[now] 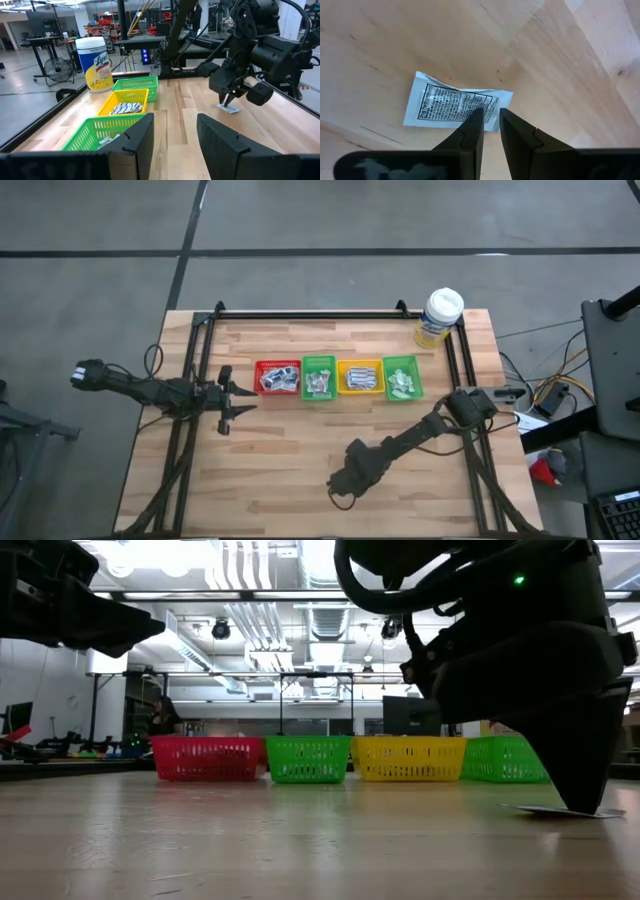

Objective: Pick & Place First Aid Supplies
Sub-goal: Put the ointment pack into the left green basket

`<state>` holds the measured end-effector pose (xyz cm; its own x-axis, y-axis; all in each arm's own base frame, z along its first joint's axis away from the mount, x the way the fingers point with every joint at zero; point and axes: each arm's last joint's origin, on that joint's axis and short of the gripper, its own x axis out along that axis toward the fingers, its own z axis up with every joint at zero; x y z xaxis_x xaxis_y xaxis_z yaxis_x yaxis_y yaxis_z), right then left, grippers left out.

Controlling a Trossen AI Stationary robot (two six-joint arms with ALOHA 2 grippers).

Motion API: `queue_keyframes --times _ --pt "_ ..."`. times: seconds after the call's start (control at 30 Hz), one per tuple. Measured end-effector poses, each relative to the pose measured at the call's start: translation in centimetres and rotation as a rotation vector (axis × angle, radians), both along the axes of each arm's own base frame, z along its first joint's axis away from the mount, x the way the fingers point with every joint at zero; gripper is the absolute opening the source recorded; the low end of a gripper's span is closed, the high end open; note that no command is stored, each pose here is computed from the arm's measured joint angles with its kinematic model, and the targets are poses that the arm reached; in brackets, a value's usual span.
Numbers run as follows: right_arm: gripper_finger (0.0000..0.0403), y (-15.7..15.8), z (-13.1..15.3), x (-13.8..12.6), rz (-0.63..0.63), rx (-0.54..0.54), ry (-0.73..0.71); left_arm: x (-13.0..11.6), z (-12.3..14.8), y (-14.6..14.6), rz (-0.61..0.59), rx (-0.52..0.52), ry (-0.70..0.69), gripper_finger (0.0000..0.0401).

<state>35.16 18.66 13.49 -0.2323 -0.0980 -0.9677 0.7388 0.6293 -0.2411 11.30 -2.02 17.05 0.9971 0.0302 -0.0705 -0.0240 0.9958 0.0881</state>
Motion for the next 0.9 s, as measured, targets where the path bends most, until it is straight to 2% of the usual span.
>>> queue_keyframes --times 0.9 --pt "0.0063 0.0 1.8 0.0 0.021 0.023 -0.023 0.0 0.0 0.0 0.0 -0.001 0.0 0.0151"
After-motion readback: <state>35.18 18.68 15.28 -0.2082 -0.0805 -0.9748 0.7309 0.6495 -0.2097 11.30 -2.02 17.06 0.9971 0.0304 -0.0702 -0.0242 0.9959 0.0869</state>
